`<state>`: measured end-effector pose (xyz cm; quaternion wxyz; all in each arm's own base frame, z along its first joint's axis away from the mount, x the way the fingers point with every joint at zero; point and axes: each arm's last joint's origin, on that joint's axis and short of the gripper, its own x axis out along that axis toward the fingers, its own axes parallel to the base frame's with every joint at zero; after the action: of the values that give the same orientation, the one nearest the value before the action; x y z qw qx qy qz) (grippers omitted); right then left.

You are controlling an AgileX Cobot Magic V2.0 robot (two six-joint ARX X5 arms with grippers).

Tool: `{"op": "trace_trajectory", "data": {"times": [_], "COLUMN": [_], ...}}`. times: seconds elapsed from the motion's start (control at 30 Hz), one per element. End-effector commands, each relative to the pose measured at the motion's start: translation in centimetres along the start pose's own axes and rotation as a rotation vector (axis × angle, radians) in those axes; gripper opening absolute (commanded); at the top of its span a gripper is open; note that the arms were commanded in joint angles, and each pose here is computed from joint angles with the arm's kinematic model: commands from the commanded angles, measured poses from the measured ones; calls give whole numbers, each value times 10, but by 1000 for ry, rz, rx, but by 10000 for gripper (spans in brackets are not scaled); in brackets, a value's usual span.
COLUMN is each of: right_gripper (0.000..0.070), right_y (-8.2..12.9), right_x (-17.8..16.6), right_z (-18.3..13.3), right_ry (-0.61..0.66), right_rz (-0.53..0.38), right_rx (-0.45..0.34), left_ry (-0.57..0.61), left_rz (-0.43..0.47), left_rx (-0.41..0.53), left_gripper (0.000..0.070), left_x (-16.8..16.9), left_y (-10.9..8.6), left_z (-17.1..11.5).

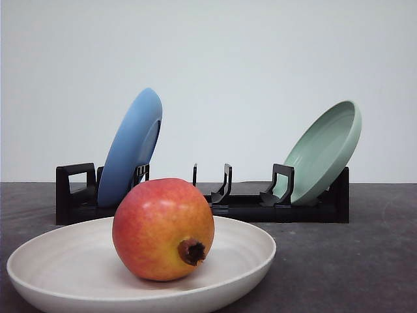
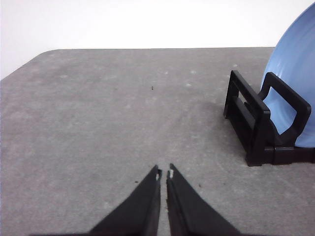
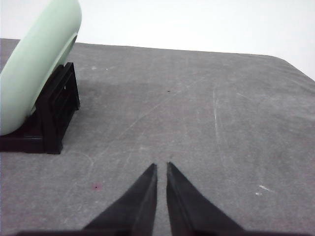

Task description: Place pomegranate in white plate

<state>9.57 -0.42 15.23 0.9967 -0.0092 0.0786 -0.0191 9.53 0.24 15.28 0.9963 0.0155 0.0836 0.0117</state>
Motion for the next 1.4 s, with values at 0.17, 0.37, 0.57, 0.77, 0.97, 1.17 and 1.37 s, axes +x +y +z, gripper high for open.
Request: {"op": "trace_trajectory", "data": {"times": [0.17, 0.37, 0.57, 0.77, 0.97, 1.17, 1.37], "right_gripper": [32, 32, 32, 32, 32, 32, 32], "right_y": [0, 0, 0, 0, 0, 0, 0], "right_x": [0, 0, 0, 0, 0, 0, 0], "right_z": [0, 0, 0, 0, 0, 0, 0], "right_ry": [-7, -7, -7, -7, -7, -7, -7], "right_rz": [-1, -1, -1, -1, -1, -1, -1], "right_rx": [-5, -5, -5, -5, -5, -5, -5], "left_ry": [14, 14, 13, 14, 13, 13, 13], "left_rz": [2, 2, 2, 2, 2, 2, 2], "left_rx": [-4, -4, -4, -4, -4, -4, -4], "left_gripper": [0, 0, 0, 0, 0, 0, 0], "left_x": [1, 1, 1, 1, 1, 1, 1], "left_y": [0, 0, 0, 0, 0, 0, 0], "left_z": [-4, -4, -4, -4, -4, -4, -4]}}
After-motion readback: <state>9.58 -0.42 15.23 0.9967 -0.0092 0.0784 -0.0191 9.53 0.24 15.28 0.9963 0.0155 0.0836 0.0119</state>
